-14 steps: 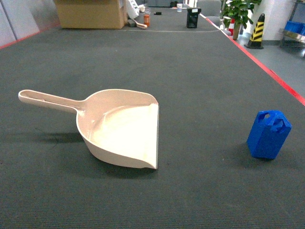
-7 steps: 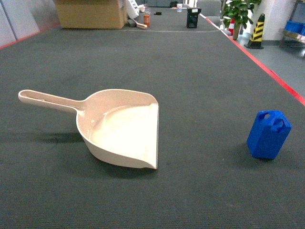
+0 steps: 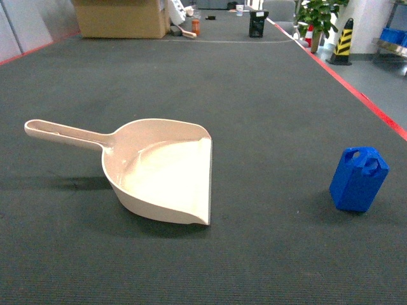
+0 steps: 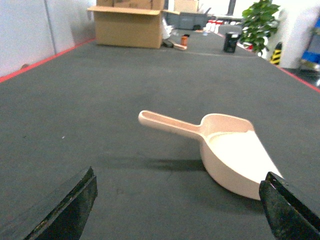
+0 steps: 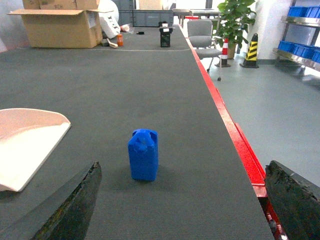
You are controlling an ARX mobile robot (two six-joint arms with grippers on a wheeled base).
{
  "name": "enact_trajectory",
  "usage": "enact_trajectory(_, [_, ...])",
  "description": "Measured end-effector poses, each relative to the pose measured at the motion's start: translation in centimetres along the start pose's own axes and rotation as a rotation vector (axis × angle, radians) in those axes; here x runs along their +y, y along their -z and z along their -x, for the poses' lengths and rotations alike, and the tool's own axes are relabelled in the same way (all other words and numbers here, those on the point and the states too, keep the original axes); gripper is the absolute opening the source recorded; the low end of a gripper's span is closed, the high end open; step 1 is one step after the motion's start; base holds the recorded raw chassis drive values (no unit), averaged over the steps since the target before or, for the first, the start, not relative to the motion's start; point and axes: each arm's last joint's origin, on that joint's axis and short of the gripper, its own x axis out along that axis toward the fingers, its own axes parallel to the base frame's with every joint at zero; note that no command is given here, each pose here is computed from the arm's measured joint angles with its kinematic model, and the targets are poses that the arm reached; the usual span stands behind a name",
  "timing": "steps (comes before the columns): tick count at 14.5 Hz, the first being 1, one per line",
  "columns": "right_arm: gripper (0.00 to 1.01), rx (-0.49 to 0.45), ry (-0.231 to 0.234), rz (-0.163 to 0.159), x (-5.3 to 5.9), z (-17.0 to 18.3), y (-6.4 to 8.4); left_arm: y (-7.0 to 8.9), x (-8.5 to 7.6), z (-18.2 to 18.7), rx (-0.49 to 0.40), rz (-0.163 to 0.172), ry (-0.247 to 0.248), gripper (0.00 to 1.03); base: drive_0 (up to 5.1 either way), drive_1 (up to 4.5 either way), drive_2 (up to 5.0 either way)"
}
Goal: Place part in tray to right shelf
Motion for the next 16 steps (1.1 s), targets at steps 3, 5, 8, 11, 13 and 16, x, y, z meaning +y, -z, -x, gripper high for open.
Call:
enact_trajectory(3, [0.98, 0.0, 0.0, 0.0, 0.0, 0.0, 0.0, 0.1, -0.5, -2.0, 0.159, 0.142, 0.027, 0.98, 0.0, 0.0, 0.0])
enact_trajectory(5, [0.98, 0.0, 0.0, 0.0, 0.0, 0.0, 0.0, -1.1, -0.6, -5.1, 0.166, 0.34, 0.111, 0.98, 0.0, 0.0, 0.0])
enact_trajectory(8, [0.98, 0.0, 0.0, 0.0, 0.0, 0.0, 0.0, -0.2, 0.2, -12.4, 0.226, 0.661, 0.099, 0.98, 0.0, 0.0, 0.0])
enact_trajectory(11, [0.98, 0.0, 0.0, 0.0, 0.0, 0.0, 0.0, 3.5, 1.2, -19.3, 0.332, 0.834, 0.031, 0.98, 0.0, 0.0, 0.0])
enact_trajectory(13, [0.98, 0.0, 0.0, 0.0, 0.0, 0.0, 0.0, 5.6, 1.7, -22.5, 0.373, 0.89, -0.005, 0.98, 0.0, 0.0, 0.0])
enact_trajectory(16, [0.98, 0.0, 0.0, 0.0, 0.0, 0.0, 0.0, 7.2, 2.4, -26.4, 0.375, 0.943, -0.042, 0.98, 0.0, 0.0, 0.0])
